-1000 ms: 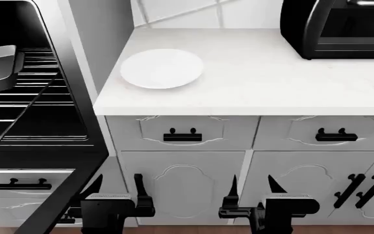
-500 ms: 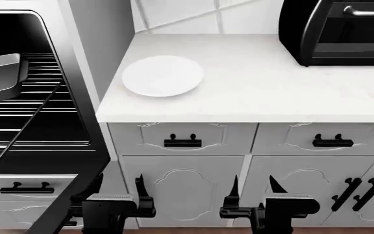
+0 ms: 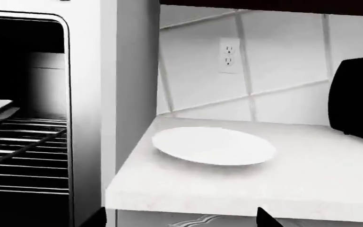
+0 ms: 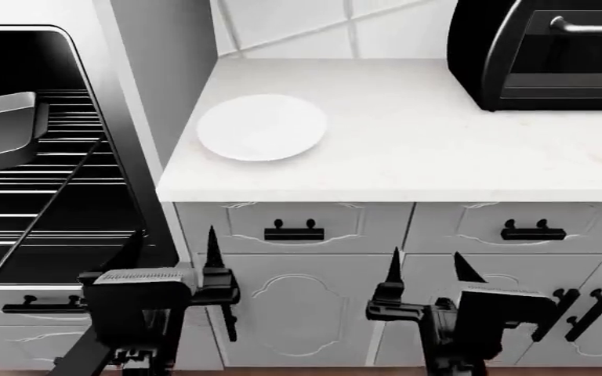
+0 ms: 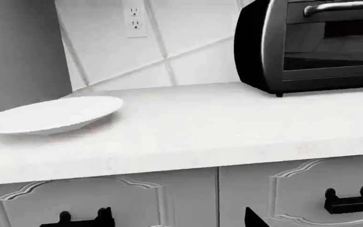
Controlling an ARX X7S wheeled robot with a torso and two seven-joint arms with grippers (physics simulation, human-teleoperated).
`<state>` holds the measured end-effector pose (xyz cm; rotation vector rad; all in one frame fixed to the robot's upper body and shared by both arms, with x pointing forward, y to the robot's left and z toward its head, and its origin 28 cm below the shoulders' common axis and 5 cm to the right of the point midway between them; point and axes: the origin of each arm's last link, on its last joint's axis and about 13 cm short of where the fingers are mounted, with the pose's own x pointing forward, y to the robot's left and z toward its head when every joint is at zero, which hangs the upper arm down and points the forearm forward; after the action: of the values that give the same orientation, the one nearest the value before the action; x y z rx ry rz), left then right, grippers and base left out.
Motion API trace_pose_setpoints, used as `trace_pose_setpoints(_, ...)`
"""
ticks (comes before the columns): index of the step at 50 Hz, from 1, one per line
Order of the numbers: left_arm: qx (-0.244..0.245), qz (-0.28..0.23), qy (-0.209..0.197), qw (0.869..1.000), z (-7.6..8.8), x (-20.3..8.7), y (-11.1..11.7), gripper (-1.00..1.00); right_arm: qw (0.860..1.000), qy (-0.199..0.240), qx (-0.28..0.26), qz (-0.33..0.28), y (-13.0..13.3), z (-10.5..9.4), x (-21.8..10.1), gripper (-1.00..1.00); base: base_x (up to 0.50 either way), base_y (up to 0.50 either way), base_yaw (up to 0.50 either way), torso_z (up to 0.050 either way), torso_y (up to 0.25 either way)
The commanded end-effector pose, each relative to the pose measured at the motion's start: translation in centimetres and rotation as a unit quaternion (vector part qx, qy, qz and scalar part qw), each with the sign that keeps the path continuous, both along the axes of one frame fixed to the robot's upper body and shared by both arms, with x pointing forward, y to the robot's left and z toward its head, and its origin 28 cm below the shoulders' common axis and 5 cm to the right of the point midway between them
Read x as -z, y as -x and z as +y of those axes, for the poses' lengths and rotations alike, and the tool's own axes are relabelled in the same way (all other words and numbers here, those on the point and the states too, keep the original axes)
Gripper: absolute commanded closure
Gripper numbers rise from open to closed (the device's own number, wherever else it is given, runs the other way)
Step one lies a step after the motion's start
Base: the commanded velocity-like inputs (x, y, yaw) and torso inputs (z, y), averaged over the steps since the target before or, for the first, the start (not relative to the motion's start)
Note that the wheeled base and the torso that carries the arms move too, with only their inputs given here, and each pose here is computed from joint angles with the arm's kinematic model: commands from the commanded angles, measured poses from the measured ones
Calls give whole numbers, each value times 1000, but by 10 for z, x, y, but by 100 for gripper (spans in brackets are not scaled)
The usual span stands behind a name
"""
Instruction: Pick the eggplant from the top rack in the oven and place it on the plate on the counter.
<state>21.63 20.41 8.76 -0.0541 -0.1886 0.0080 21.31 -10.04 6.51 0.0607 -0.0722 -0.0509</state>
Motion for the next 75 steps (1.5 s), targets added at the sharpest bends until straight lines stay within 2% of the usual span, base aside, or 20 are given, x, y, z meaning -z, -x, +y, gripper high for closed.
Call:
trace_pose_setpoints(1, 41, -133, 33, 990, -11, -121, 29, -100, 995, -13, -17, -95, 22, 1, -107, -100, 0, 0, 0, 0, 0)
trace_pose_setpoints(2, 43, -140, 41, 988, -11, -132, 32, -100, 993, -17, -16, -112, 25, 1, -118, -100, 0, 0, 0, 0, 0)
trace_pose_setpoints(4, 32, -188, 24, 981, -5, -160, 34, -100, 990, -20, 0, -137, 32, 2, -141, -100, 0, 0, 0, 0, 0)
trace_pose_setpoints(6, 48, -180, 51, 981, -10, -173, 45, -100, 988, -3, 8, -156, 33, 0, -159, -100, 0, 0, 0, 0, 0)
trace_pose_setpoints(8, 50, -199, 61, 977, -8, -188, 54, -100, 976, 6, -5, -219, 43, 0, -190, -100, 0, 0, 0, 0, 0)
trace_pose_setpoints(9, 46, -214, 53, 974, -7, -196, 58, -100, 977, -16, -18, -211, 52, 4, -197, -100, 0, 0, 0, 0, 0)
trace_pose_setpoints(10, 51, -222, 61, 972, -7, -203, 63, -100, 978, -32, -3, -206, 57, 5, -201, -100, 0, 0, 0, 0, 0)
trace_pose_setpoints(14, 56, -252, 63, 964, -6, -226, 76, -100, 971, -42, -4, -236, 67, 4, -214, -100, 0, 0, 0, 0, 0)
trace_pose_setpoints(15, 55, -253, 62, 964, -6, -226, 77, -100, 969, -34, 5, -245, 68, 3, -217, -100, 0, 0, 0, 0, 0)
trace_pose_setpoints(16, 45, -265, 50, 962, -5, -228, 77, -100, 968, -40, 2, -248, 70, 2, -220, -100, 0, 0, 0, 0, 0)
trace_pose_setpoints(18, 47, -270, 51, 960, -5, -231, 80, -100, 963, -46, -3, -267, 74, 0, -226, -100, 0, 0, 0, 0, 0)
trace_pose_setpoints(29, 35, -277, 53, 959, 0, -229, 83, -100, 960, -51, -10, -275, 81, -3, -224, -100, 0, 0, 0, 0, 0)
trace_pose_setpoints(38, 20, -295, 23, 955, 6, -240, 87, -100, 959, -42, -15, -279, 84, -6, -226, -100, 0, 0, 0, 0, 0)
trace_pose_setpoints(40, 21, -295, 19, 955, 6, -240, 86, -100, 959, -27, -11, -281, 83, -7, -225, -100, 0, 0, 0, 0, 0)
trace_pose_setpoints(45, 20, -293, 21, 956, 7, -239, 85, -100, 957, -31, -9, -287, 86, -10, -227, -100, 0, 0, 0, 0, 0)
trace_pose_setpoints(49, 16, -296, 19, 955, 9, -240, 86, -100, 958, -33, -12, -286, 87, -10, -226, -100, 0, 446, 0, 0, 0)
trace_pose_setpoints(59, -32, -314, -15, 949, 31, -249, 88, -100, 958, -31, -11, -285, 90, -14, -228, -100, 0, 500, 0, 0, 0)
trace_pose_setpoints(75, -27, -308, -19, 951, 28, -244, 87, -100, 959, -39, -18, -280, 89, -12, -225, -100, 0, 500, 0, 0, 0)
